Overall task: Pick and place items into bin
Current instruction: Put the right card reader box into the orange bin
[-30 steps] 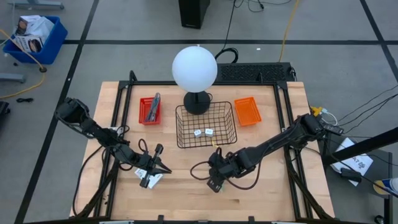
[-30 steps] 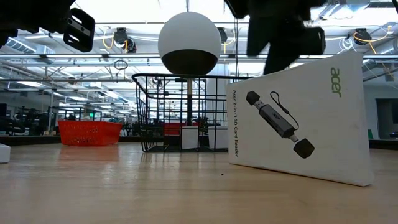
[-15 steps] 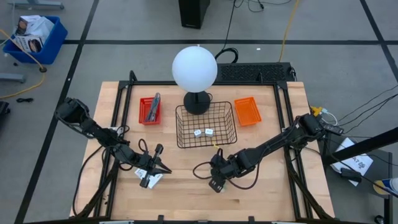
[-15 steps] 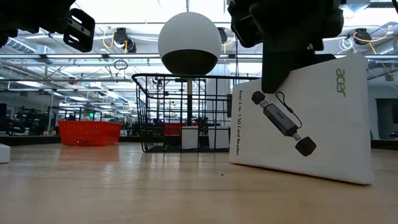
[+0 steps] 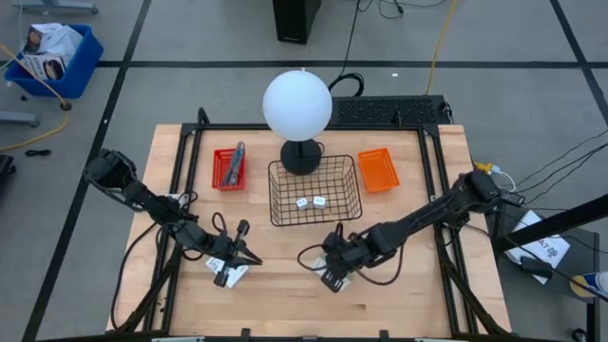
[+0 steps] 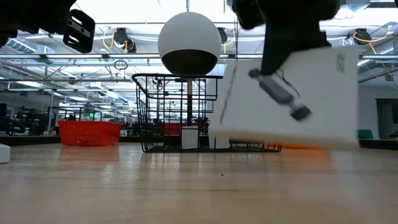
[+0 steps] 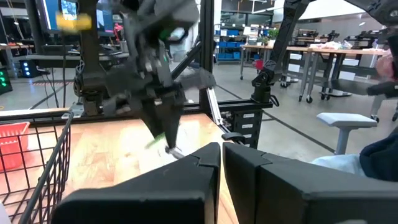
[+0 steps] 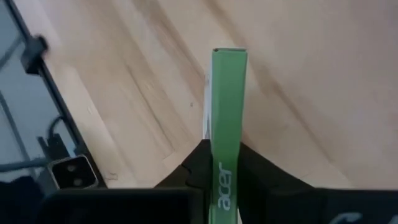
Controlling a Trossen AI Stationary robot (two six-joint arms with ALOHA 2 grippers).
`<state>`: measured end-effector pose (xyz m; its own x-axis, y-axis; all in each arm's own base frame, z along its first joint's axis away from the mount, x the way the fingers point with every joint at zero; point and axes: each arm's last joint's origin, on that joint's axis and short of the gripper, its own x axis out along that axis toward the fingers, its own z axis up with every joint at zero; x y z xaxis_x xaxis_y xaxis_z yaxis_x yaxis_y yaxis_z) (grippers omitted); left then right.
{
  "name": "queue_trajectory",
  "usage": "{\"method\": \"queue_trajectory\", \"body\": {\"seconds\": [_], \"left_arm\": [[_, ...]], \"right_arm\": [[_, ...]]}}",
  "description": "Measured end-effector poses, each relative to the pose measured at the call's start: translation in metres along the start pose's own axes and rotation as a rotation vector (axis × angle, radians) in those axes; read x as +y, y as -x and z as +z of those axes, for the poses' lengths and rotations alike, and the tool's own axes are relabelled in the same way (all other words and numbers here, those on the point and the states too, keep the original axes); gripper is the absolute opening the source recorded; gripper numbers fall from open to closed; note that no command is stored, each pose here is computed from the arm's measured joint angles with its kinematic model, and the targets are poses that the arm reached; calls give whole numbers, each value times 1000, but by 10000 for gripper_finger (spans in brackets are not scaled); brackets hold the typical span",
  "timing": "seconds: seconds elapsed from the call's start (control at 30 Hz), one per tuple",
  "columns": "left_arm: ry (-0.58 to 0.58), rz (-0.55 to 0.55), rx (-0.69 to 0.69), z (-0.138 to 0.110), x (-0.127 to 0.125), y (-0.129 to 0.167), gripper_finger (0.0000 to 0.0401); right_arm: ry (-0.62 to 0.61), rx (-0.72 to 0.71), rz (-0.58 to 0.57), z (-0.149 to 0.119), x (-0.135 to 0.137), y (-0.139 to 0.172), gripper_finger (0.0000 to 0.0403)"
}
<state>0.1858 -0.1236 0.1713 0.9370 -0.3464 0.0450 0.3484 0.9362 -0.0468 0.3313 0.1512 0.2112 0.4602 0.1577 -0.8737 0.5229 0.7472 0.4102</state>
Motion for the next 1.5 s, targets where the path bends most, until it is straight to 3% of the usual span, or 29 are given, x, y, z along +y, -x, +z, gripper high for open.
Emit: {"method": "queue_trajectory", "body": {"seconds": [0.33, 0.53, 0.77, 1.27, 1.4, 1.5], "left_arm": [[19, 0, 7, -1, 0, 0, 26], [20, 1, 12, -1, 0, 0, 26], [20, 1, 12, -1, 0, 0, 26], [28, 0, 18, -2, 0, 0, 26], [38, 0, 18, -2, 0, 0, 26], [43, 0, 18, -2, 0, 0, 26]], "right_arm": [[-17, -230, -82, -1, -15, 87, 30], [-53, -376, -159, 0, -40, 138, 30], [-69, -552, -274, 10, -70, 178, 30], [-184, -519, -662, 60, -154, 186, 30], [-232, -474, -648, 68, -182, 179, 30], [-276, -478, -575, 70, -205, 173, 30]]}}
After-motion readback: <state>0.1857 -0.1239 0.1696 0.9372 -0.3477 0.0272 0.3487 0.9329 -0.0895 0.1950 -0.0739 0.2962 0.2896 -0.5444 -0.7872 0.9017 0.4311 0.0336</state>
